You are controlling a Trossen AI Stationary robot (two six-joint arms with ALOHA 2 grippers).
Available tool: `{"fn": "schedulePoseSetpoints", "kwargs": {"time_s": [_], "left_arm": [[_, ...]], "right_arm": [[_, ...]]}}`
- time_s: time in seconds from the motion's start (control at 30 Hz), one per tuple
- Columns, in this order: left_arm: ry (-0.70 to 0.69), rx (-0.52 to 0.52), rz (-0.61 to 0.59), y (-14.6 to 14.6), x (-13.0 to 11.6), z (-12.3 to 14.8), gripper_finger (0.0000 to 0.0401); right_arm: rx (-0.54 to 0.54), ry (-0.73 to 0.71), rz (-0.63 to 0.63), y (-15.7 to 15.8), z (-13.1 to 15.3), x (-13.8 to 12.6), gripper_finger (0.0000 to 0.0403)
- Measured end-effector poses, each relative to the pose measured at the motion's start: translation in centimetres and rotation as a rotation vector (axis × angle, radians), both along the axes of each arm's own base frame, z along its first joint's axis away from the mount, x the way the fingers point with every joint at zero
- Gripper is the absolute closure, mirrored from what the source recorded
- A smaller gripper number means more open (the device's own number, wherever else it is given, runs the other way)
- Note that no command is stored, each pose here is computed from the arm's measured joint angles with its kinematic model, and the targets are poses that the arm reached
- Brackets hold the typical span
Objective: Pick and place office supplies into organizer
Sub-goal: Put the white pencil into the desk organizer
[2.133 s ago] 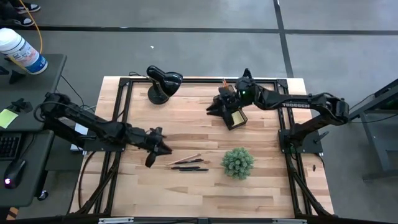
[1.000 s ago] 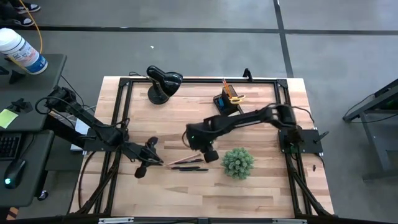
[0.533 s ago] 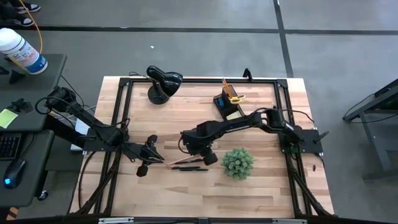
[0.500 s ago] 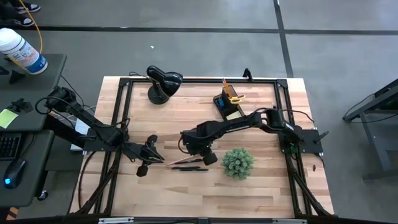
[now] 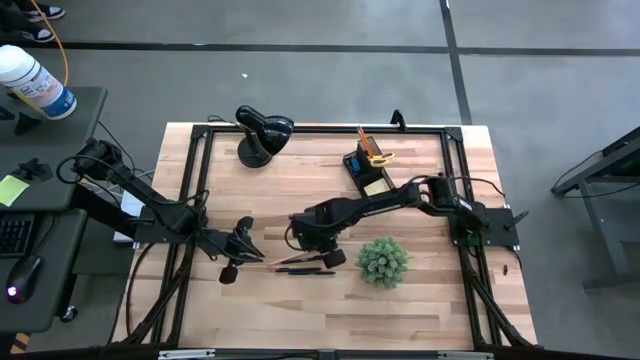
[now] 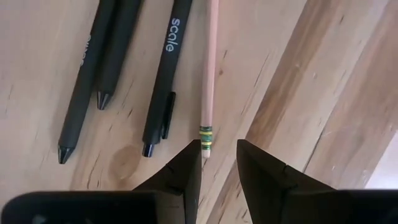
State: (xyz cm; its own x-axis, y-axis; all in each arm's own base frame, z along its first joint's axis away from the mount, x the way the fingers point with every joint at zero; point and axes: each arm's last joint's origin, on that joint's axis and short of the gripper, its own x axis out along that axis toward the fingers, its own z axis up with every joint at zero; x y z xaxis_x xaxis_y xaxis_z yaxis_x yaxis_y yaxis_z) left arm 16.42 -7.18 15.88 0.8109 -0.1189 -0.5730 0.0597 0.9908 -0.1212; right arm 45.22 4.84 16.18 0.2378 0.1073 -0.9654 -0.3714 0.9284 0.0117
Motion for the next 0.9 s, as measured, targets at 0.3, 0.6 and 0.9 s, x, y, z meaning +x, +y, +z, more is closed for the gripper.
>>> {"fn": "schedulePoseSetpoints", "kwargs": {"time_s": [0.3, 0.6, 0.9], "left_arm": [[-0.001, 0.007, -0.005, 0.0, 0.0, 0.0, 0.0357], [0.003, 0.01, -0.005, 0.01, -0.02, -0.03, 0.0357], [0.006, 0.012, -0.004, 0.03, -0.04, -0.07, 0.0357]], "right_arm": [[0.01, 0.027, -0.037, 0.11, -0.05, -0.22, 0.0304], [0.052, 0.015, -0.03, 0.29, -0.01, -0.09, 0.0304], [0.081, 0.05, -0.045, -0.57, -0.39, -0.19, 0.0304]]}}
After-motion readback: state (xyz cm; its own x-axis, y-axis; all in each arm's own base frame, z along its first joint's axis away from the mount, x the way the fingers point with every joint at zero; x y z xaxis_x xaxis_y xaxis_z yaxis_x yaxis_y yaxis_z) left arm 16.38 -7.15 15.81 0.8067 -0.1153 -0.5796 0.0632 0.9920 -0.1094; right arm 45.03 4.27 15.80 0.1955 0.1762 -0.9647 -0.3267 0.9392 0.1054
